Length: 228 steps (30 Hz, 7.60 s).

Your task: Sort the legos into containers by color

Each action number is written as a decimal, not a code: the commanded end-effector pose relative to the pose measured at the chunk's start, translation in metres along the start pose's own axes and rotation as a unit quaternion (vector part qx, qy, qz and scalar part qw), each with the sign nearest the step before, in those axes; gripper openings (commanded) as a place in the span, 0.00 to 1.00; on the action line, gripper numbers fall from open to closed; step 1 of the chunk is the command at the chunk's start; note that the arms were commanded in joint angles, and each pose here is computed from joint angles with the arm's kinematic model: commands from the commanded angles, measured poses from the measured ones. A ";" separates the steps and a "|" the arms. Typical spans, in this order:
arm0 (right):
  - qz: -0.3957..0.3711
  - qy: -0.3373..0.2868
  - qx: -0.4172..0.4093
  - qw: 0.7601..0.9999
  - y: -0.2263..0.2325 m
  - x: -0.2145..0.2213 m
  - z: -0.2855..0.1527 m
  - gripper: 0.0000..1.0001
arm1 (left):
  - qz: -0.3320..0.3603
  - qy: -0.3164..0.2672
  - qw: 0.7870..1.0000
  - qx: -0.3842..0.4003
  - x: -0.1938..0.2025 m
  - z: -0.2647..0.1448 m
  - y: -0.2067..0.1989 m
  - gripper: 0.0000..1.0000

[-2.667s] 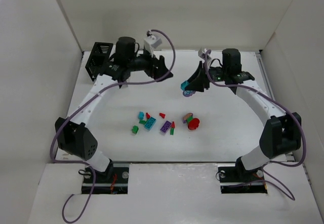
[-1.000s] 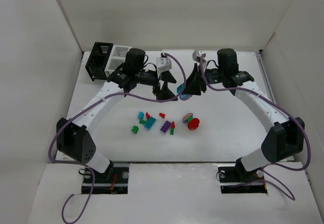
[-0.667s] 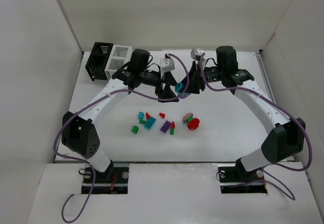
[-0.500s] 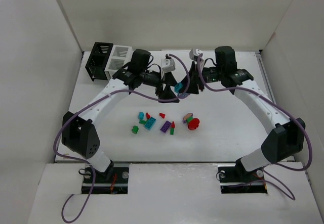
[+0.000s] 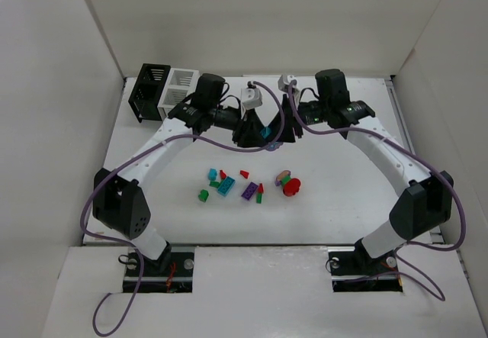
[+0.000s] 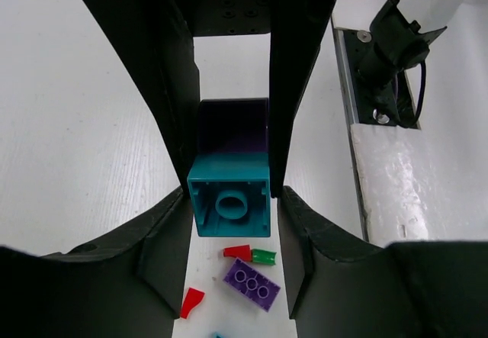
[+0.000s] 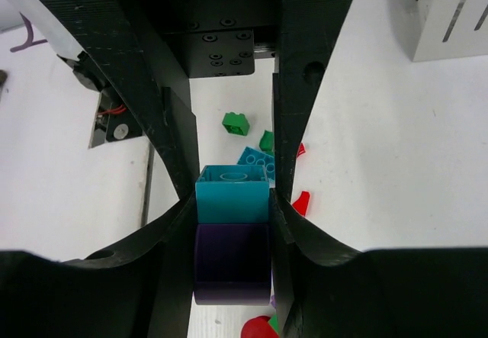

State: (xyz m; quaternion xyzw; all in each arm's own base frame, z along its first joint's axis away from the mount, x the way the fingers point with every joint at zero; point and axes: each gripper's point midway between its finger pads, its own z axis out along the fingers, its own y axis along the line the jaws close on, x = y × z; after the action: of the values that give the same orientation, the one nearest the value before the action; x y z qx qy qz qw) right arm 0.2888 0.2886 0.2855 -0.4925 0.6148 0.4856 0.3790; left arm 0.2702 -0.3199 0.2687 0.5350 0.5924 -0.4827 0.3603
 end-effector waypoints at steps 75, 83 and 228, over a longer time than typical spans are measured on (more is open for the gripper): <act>0.050 -0.011 0.225 0.973 -0.065 0.017 -0.071 0.00 | -0.320 -0.104 0.776 -0.534 0.040 -0.208 0.187 0.00; 0.060 -0.014 0.293 0.954 -0.078 0.021 -0.087 0.00 | -0.388 -0.060 0.672 -0.628 0.083 -0.262 0.240 0.00; 0.107 -0.117 0.150 0.976 -0.051 -0.027 -0.063 0.61 | -0.077 -0.113 0.989 -0.060 -0.035 -0.008 0.015 0.01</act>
State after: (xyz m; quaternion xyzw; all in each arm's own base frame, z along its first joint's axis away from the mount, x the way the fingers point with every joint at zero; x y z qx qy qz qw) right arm 0.3091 0.2707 0.3111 -0.3600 0.6493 0.5435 0.3917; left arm 0.2870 -0.3335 0.2893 0.4283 0.6042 -0.5468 0.3904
